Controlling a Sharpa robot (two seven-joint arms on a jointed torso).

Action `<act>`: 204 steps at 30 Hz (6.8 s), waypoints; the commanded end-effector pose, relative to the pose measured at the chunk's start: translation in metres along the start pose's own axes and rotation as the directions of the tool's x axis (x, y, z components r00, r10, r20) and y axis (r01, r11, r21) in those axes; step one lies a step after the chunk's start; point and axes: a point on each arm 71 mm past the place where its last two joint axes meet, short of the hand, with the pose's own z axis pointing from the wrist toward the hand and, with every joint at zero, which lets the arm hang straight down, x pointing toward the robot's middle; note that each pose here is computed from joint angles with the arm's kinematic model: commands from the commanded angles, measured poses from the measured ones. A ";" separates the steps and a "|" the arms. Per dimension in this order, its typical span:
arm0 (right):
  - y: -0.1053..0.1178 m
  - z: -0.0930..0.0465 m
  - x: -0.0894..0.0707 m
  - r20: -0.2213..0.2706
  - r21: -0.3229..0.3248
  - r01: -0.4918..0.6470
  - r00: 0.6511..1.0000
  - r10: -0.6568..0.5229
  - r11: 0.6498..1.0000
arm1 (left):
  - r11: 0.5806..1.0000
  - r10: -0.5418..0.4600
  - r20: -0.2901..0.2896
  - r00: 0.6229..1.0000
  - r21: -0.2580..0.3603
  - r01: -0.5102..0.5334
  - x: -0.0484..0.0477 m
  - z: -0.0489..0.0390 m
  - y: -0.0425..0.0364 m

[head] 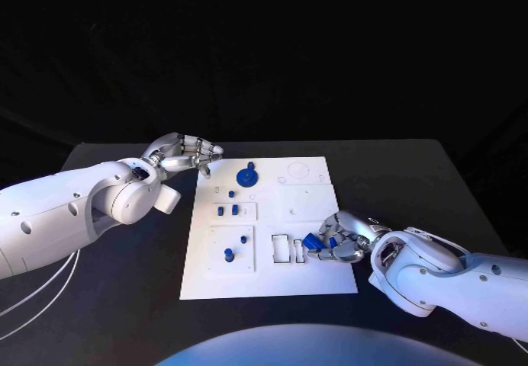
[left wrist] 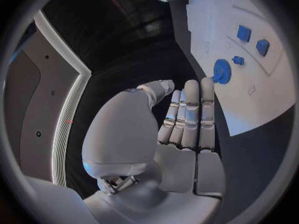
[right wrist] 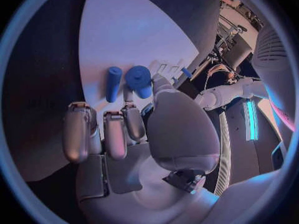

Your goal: Assemble the parts on the task board

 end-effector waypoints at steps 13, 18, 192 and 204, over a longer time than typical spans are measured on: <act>0.000 0.000 0.006 -0.004 0.019 -0.002 1.000 0.003 1.000 | 1.000 -0.007 -0.019 1.000 0.009 0.008 0.0024 -0.0003 -0.0014; 0.002 -0.002 0.003 0.027 0.009 -0.046 0.999 0.045 0.999 | 1.000 -0.006 -0.018 1.000 0.009 0.007 0.0022 -0.0004 -0.0014; 0.040 0.007 0.013 -0.136 -0.075 -0.051 0.990 0.041 0.996 | 1.000 0.006 -0.007 1.000 -0.003 -0.006 -0.0038 -0.0060 -0.0004; 0.040 0.013 0.013 -0.102 -0.067 -0.026 0.995 0.020 0.997 | 1.000 0.007 -0.006 1.000 -0.003 -0.007 -0.0038 -0.0063 -0.0004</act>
